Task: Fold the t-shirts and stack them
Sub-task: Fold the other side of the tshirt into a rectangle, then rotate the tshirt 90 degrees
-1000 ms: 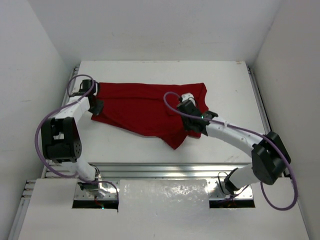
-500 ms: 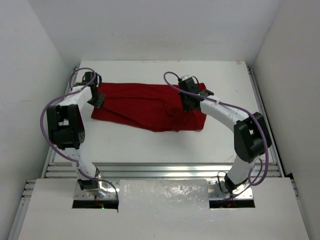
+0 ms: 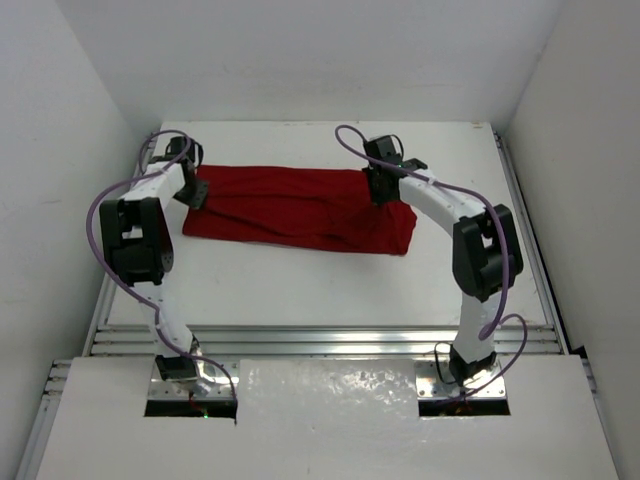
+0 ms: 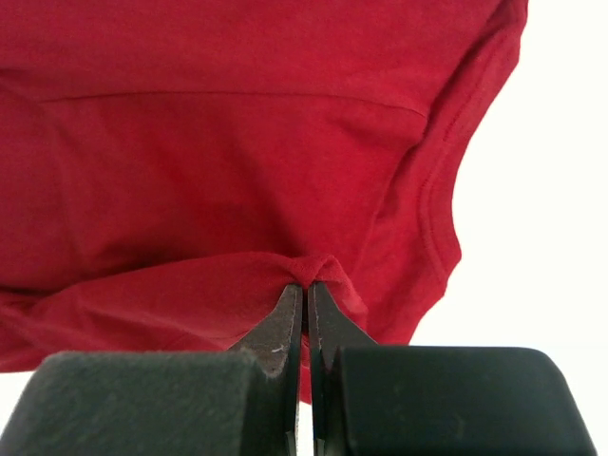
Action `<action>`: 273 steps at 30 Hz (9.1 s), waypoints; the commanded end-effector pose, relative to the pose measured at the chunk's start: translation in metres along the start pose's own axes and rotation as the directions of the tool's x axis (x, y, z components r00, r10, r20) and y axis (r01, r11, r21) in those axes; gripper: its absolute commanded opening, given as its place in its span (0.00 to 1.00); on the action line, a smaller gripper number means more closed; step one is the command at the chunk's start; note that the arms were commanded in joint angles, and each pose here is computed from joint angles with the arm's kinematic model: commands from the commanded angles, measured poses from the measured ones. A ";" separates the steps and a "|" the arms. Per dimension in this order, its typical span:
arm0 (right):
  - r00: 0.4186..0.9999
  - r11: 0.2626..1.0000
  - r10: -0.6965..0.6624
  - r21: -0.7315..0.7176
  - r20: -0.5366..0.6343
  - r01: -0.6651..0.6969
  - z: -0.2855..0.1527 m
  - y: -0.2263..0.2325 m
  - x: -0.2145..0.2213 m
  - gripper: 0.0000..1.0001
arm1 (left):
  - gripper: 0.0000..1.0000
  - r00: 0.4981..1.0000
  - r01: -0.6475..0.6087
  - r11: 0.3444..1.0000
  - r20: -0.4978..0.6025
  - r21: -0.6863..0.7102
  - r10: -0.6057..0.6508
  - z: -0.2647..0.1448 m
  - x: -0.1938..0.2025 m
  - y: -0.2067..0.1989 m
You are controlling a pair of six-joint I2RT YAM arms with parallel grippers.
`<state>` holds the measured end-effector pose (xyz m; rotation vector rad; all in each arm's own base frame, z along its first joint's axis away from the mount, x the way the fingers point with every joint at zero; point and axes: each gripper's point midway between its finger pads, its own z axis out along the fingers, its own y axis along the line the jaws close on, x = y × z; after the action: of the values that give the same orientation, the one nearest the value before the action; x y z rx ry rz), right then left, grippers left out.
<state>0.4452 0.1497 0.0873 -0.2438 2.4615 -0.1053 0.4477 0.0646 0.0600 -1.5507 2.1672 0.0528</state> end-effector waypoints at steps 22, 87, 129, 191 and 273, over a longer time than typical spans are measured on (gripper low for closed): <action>0.995 0.996 0.095 0.001 0.020 -0.095 0.005 -0.053 -0.040 0.00 | 0.00 0.990 0.137 0.990 0.007 0.010 -0.137 0.012 -0.025 0.012; 0.967 0.957 0.248 -0.172 0.062 -0.234 -0.007 -0.056 -0.028 0.85 | 0.99 0.959 -0.250 0.942 0.191 0.224 0.209 -0.069 0.049 -0.016; 0.884 0.970 0.031 -0.200 -0.466 -0.139 0.039 -0.078 0.113 0.19 | 0.97 0.914 -0.370 0.927 0.155 -0.054 0.374 0.014 0.084 -0.014; 0.907 0.752 0.415 -0.535 -0.073 -0.386 0.060 0.084 -0.097 0.00 | 1.00 0.918 -0.394 0.871 0.172 0.293 0.358 -0.080 0.090 -0.040; 0.849 0.844 0.438 -0.191 -0.296 -0.502 0.024 -0.103 0.119 0.00 | 0.00 0.968 -0.085 0.957 0.205 -0.279 0.146 0.029 -0.011 0.096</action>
<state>0.3900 0.0603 0.0171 0.2114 2.6124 0.5017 0.3832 0.1004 0.0106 -1.4416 2.1657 0.4440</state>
